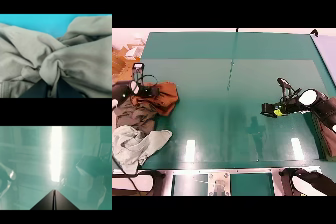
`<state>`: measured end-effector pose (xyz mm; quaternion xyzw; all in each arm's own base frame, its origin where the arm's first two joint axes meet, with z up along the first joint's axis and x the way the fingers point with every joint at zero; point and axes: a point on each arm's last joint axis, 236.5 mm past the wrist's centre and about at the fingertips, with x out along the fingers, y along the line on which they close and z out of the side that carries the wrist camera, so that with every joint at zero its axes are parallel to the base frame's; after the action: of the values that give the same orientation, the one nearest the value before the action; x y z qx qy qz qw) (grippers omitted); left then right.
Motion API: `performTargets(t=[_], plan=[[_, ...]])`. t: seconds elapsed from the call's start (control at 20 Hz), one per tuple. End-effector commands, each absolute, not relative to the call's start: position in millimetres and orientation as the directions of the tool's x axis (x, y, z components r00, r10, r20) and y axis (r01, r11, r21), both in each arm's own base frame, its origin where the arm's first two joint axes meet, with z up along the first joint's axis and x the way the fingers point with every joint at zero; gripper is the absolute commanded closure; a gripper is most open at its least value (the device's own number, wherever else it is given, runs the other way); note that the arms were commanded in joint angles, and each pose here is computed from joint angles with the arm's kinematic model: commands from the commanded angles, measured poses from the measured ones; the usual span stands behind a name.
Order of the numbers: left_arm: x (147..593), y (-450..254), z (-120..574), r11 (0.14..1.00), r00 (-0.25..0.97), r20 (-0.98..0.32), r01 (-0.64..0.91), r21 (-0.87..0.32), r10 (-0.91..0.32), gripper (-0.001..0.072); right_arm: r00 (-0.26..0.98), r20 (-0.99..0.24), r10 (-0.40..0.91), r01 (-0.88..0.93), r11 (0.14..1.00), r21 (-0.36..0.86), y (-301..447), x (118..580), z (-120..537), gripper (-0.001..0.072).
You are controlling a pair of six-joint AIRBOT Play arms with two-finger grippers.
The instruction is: Fold the shirts.
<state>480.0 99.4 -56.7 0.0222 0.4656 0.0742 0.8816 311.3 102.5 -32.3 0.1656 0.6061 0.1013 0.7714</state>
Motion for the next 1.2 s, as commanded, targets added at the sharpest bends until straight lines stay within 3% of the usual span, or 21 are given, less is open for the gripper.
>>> performTargets(t=[0.0, 0.2, 0.4, 0.65, 0.9, 0.95, 1.0, 1.05, 1.15], plan=[[497.3, 88.1, 4.5, 0.993, 0.579, -0.810, -0.115, 0.031, 0.093, 0.0684, 0.243, -0.902, 0.357, 0.045, 0.925, 0.378, 102.4, 310.9, -32.3, 0.0699], [508.9, 19.6, 171.3, 0.979, 0.780, -0.603, 0.061, -0.195, -0.169, 0.0684, 0.248, -0.900, 0.358, 0.043, 0.924, 0.379, 102.5, 312.4, -30.0, 0.0700], [465.1, -65.7, 288.5, 0.875, 0.802, -0.384, 0.328, -0.355, -0.457, 0.0684, 0.262, -0.895, 0.361, 0.044, 0.922, 0.384, 98.0, 319.6, -16.2, 0.0700], [410.6, -206.4, 275.8, 0.702, 0.569, -0.412, 0.574, -0.421, -0.712, 0.0683, 0.289, -0.886, 0.363, 0.046, 0.919, 0.391, 87.5, 332.0, 12.7, 0.0700], [365.5, -330.6, 173.7, 0.568, 0.281, -0.534, 0.648, -0.507, -0.797, 0.0675, 0.302, -0.880, 0.368, 0.031, 0.919, 0.394, 87.2, 337.3, 29.9, 0.0699], [358.0, -345.5, 150.4, 0.560, 0.235, -0.560, 0.643, -0.523, -0.794, 0.0394, 0.303, -0.879, 0.368, 0.028, 0.919, 0.394, 87.2, 337.6, 31.3, 0.0696], [350.8, -356.8, 129.5, 0.557, 0.186, -0.587, 0.620, -0.553, -0.788, 0.0058, 0.302, -0.880, 0.365, 0.030, 0.920, 0.392, 85.4, 337.7, 32.8, 0.0604], [345.1, -361.5, 118.0, 0.562, 0.145, -0.602, 0.575, -0.595, -0.786, -0.0003, 0.299, -0.882, 0.365, 0.036, 0.919, 0.393, 82.9, 337.2, 34.5, 0.0462], [346.7, -353.8, 116.9, 0.569, 0.136, -0.614, 0.567, -0.595, -0.777, -0.0003, 0.307, -0.883, 0.356, 0.066, 0.917, 0.393, 70.5, 338.9, 37.9, 0.0352]])
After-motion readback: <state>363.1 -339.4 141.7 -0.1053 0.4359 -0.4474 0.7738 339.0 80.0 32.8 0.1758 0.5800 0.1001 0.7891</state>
